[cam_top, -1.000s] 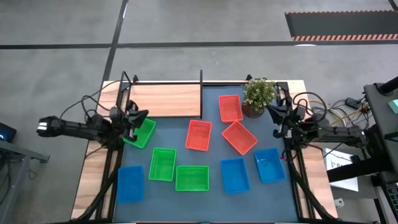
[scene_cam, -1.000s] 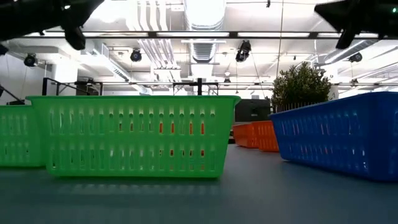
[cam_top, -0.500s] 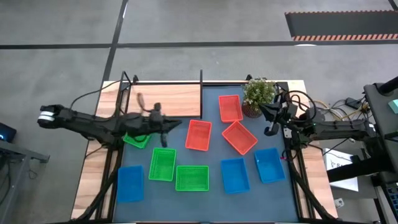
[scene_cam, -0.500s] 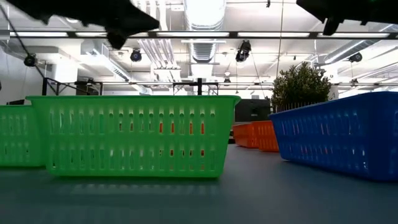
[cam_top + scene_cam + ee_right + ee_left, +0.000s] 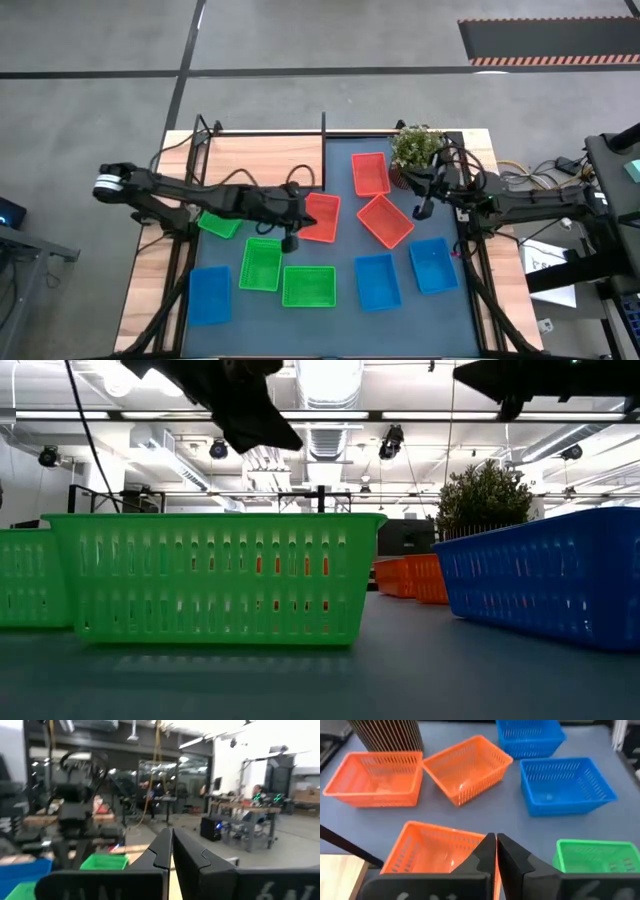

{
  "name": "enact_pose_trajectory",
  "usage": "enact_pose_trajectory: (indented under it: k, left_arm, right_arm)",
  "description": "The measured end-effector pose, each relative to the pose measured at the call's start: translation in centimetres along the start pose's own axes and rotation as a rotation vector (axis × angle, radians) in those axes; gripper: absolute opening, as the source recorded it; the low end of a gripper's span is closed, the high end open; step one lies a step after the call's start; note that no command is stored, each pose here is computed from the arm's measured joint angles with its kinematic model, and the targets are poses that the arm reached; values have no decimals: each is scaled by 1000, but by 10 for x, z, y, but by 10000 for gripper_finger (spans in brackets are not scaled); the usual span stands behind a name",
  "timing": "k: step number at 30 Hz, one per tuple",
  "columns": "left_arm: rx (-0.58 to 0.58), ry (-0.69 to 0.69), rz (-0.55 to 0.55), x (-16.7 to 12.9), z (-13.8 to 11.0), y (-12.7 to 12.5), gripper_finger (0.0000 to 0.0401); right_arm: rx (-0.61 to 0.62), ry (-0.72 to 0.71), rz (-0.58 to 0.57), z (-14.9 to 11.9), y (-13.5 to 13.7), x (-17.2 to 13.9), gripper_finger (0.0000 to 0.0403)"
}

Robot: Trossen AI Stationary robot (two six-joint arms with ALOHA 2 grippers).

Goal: Stack baskets on shelf by color
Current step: Put the bottom left orange bin on the shelf

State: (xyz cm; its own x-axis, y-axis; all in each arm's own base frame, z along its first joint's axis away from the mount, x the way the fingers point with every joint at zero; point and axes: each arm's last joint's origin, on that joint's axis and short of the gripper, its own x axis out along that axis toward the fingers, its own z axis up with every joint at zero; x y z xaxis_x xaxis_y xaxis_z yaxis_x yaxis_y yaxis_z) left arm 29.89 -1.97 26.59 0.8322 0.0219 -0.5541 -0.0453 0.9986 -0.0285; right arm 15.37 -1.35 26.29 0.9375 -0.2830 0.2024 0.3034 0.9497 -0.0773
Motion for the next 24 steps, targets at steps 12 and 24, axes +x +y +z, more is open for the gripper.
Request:
enact_pose_trajectory:
  k: [12,24]
  left_arm:
    - [120,279,-41,41,-5,-15,37]
    - [204,293,-34,72,-14,-10,151]
  right_arm:
    - [9,24,48,-3,2,0,9]
    - [-37,75,55,-6,2,0,9]
